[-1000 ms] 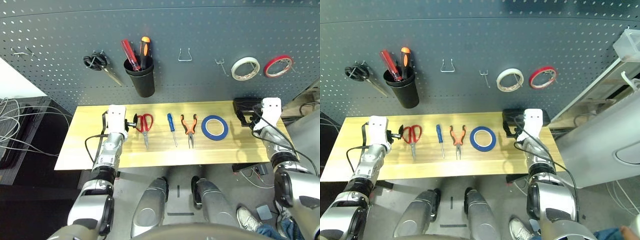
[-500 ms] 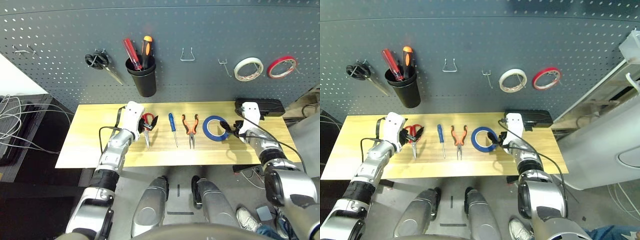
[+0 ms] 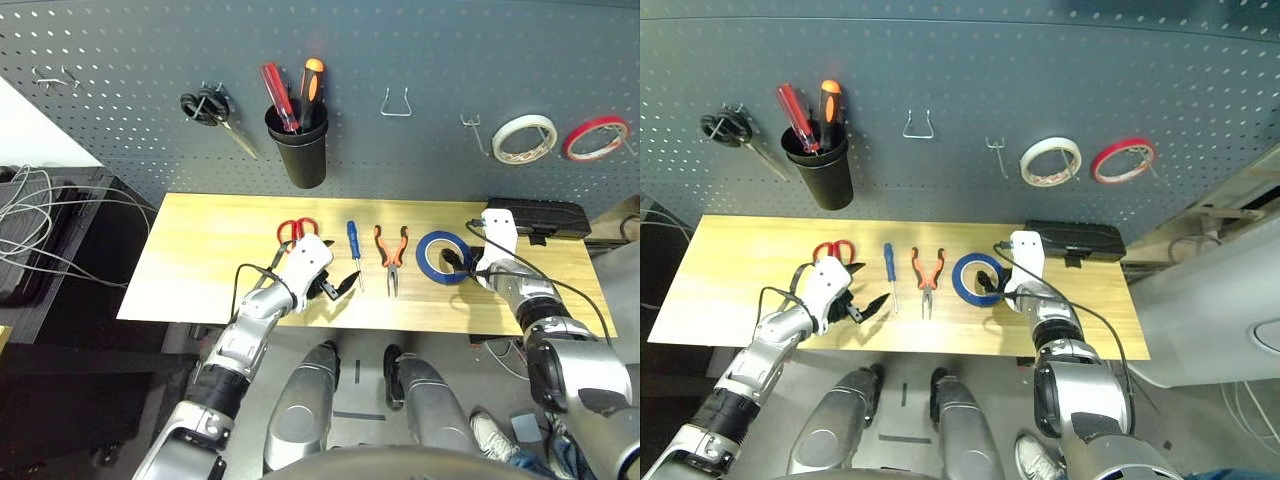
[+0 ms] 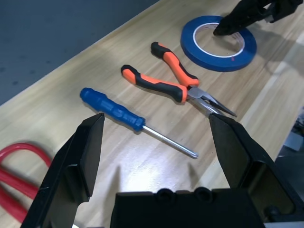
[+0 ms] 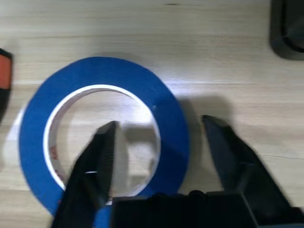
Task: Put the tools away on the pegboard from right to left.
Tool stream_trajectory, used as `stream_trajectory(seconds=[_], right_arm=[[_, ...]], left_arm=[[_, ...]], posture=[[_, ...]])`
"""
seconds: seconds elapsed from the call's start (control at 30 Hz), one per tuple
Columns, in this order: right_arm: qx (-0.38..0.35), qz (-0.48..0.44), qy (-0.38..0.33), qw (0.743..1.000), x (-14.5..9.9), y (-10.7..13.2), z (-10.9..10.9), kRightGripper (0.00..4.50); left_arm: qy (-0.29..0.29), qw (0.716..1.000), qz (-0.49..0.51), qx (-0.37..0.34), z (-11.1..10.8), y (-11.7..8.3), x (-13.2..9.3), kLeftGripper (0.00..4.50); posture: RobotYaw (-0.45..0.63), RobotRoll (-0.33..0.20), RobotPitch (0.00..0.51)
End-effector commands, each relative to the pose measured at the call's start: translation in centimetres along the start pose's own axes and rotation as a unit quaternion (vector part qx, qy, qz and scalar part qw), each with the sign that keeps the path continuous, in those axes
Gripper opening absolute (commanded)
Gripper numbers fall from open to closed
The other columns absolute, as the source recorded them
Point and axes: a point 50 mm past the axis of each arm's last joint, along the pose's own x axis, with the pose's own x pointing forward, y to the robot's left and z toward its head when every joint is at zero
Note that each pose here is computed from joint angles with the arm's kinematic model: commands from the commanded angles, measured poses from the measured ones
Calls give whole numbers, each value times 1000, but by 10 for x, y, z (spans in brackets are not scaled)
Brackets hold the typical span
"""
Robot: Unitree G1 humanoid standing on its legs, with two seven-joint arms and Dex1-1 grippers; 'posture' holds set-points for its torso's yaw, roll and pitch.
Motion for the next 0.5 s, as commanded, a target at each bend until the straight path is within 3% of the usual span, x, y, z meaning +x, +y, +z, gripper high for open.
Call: stream_trajectory(seconds=[0.03, 0.2, 0.5], right_arm=[[10, -5, 48, 999, 0, 1, -23, 2481], [2, -2, 28, 1000, 0, 0, -12, 794], [-83, 14, -82, 993, -24, 0, 11, 716]], left_arm=[[8, 1000, -8, -2, -3, -3, -1, 4500], [-4, 1000, 1, 1, -1, 1, 0, 4500], [-49, 998, 40, 18, 4, 15, -4, 4500]], posture=[[160, 0, 302], [153, 0, 269], [114, 0, 199]])
